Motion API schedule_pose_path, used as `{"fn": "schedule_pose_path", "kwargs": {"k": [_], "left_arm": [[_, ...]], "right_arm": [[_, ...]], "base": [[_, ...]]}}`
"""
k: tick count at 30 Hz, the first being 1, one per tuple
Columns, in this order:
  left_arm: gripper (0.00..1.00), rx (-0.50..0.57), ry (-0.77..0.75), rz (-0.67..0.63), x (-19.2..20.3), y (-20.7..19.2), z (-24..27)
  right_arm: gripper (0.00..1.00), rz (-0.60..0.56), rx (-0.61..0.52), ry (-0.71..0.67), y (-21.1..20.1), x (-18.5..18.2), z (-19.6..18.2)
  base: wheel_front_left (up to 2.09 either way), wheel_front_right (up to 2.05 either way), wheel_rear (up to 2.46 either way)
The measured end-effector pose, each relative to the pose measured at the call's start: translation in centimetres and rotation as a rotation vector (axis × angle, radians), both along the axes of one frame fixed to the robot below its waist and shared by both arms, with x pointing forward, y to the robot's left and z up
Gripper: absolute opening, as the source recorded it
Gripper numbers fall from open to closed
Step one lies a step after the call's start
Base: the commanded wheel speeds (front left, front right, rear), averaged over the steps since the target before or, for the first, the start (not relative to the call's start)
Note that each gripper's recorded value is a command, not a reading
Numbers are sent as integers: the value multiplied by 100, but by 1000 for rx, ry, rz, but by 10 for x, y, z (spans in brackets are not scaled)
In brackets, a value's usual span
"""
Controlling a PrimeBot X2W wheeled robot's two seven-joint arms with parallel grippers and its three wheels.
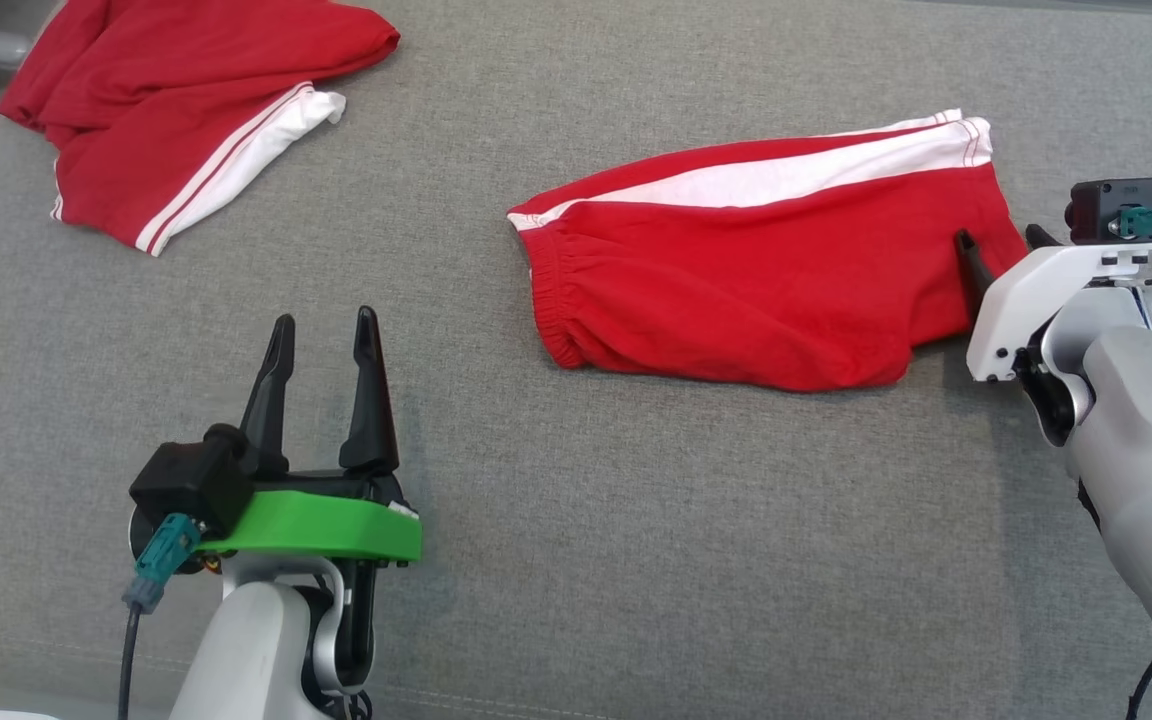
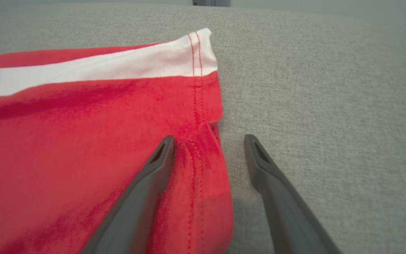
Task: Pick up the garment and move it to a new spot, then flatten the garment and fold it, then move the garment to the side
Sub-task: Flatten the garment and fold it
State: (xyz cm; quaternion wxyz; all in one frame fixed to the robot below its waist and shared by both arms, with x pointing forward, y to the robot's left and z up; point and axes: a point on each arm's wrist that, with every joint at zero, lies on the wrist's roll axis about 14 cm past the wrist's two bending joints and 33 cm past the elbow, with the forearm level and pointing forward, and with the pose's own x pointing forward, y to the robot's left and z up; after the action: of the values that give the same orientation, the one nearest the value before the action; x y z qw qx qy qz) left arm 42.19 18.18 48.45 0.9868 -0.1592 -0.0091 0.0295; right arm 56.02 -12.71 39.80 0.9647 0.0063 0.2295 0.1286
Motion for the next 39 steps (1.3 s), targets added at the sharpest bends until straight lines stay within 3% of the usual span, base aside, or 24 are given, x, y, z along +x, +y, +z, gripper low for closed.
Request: {"fn": "schedule_pose_path", "kwargs": {"k": [7, 9, 11, 13, 24, 31, 39], "left_arm": [[100, 2, 6, 43, -8, 16, -1], [100, 3, 5, 49, -9, 18, -1], [100, 3, 5, 52, -10, 19, -1], [100, 3, 7, 56, -12, 20, -1], [100, -21, -20, 7, -18, 3, 8], [100, -24, -53, -82, -17, -27, 17], [100, -26, -75, -181, -14, -60, 23]], "right_arm": [[97, 5, 51, 103, 21, -3, -11], [42, 8, 72, 121, 28, -4, -12], [27, 13, 86, 130, 33, -6, -11], [0, 14, 92, 127, 34, -7, -9], [0, -34, 225, -4, 26, -21, 20], [0, -148, 296, -33, -23, -65, 19], [0, -272, 303, -48, -69, -94, 15]], "base": [[0, 0, 0], [0, 0, 0], [0, 0, 0], [0, 0, 0], [0, 0, 0], [0, 0, 0], [0, 0, 0]]}}
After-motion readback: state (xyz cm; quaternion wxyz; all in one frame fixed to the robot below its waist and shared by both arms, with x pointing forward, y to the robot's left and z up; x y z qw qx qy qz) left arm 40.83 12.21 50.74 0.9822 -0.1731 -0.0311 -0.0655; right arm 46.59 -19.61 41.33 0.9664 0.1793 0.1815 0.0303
